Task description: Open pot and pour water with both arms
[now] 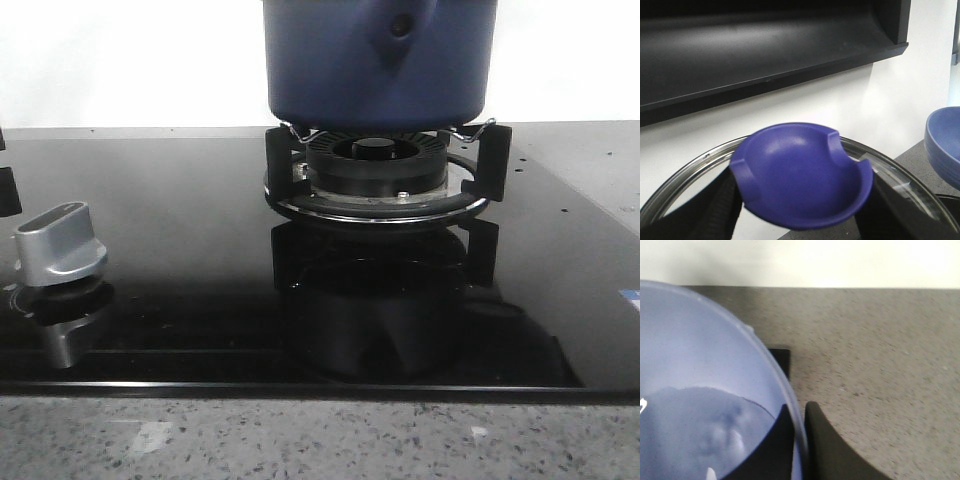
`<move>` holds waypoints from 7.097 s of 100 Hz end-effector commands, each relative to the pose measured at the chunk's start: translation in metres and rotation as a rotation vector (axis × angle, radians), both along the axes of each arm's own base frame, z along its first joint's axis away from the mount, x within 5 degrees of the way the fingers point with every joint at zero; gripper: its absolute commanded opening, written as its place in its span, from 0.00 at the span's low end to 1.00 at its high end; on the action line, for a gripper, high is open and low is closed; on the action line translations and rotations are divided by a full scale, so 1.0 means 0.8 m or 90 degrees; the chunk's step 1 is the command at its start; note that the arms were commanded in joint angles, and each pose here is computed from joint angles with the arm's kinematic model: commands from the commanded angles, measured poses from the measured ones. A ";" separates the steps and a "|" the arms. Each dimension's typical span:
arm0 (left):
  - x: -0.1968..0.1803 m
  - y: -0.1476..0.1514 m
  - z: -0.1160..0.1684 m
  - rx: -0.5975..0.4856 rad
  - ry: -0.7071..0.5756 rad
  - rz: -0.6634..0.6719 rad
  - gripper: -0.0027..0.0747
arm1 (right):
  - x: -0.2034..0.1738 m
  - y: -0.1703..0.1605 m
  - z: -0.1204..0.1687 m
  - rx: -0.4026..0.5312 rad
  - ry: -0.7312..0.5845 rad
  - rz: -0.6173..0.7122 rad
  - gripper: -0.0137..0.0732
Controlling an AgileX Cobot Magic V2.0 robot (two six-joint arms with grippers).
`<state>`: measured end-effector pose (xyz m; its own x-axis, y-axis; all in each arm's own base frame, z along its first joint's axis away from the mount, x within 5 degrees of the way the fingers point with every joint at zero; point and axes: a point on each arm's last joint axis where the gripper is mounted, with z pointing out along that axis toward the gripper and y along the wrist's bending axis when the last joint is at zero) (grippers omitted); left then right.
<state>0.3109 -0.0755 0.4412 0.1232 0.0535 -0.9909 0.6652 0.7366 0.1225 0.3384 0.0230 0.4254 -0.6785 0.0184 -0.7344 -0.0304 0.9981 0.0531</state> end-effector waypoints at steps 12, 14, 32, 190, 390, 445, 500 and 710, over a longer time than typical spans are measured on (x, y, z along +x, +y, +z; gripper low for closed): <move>-0.021 0.002 0.039 -0.058 -0.048 -0.005 0.39 | -0.016 0.030 0.050 0.013 -0.145 0.050 0.08; -0.021 0.002 0.039 -0.058 -0.048 -0.005 0.39 | -0.015 0.034 0.050 0.013 -0.148 0.055 0.08; -0.021 0.002 0.039 -0.058 -0.048 -0.004 0.39 | -0.005 0.059 0.053 0.025 -0.205 0.089 0.08; -0.021 0.003 0.039 -0.059 -0.048 -0.002 0.39 | -0.017 0.098 -0.029 0.013 -0.784 0.182 0.08; -0.022 0.002 0.040 -0.061 -0.049 -0.008 0.39 | -0.048 0.091 -0.030 0.068 -1.001 0.164 0.08; -0.022 0.002 0.040 -0.061 -0.049 -0.008 0.39 | -0.048 0.091 -0.031 0.068 -0.996 0.164 0.08; -0.023 0.001 0.040 -0.062 -0.049 -0.016 0.39 | -0.041 0.087 -0.034 0.074 -0.945 0.136 0.08; -0.038 -0.140 0.003 -0.074 -0.006 -0.248 0.39 | -0.057 -0.167 -0.138 0.077 0.155 -0.241 0.69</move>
<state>0.2934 -0.1878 0.4145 0.0845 0.0001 -0.9964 0.8860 0.4575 0.0752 0.2960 -0.1100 0.2860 -0.8077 0.3940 -0.4386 0.3744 0.9174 0.1348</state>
